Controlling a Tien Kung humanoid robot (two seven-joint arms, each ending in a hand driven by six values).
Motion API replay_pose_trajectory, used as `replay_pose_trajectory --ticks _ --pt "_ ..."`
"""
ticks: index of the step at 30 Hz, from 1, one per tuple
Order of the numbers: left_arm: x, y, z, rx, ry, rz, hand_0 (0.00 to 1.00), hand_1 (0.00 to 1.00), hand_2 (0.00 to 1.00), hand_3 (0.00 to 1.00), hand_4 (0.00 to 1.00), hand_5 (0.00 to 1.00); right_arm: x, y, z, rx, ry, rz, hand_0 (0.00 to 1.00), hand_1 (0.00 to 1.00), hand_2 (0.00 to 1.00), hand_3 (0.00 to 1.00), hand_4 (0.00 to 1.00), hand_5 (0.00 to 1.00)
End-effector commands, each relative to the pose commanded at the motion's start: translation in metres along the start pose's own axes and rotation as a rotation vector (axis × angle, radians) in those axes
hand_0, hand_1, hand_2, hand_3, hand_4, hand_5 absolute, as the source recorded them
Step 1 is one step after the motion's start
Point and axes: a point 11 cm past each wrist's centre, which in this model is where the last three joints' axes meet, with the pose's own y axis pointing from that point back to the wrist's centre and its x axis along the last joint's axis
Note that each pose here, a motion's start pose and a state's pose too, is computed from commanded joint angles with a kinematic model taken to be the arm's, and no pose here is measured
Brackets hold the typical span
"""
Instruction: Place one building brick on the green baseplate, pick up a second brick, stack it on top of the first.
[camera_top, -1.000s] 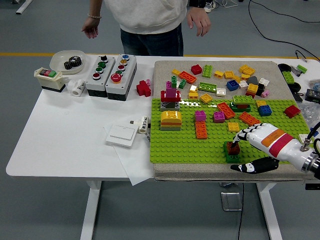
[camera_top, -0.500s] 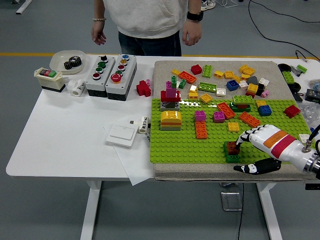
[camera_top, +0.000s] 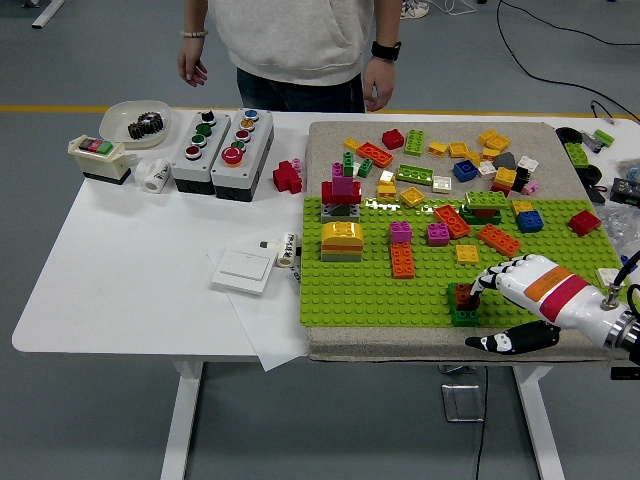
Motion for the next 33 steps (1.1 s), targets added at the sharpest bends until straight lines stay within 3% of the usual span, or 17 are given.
replay_pose_trajectory --ticks 33 --pt "0.0009 -0.0004 -0.0019 0.003 -0.008 0.003 0.774 0.76 0.756 0.596 0.661 0.684 -0.0085 0.0 -0.0008 -0.003 -0.015 -0.022 0.587 0.611 0.679 0.604 0.904 0.785"
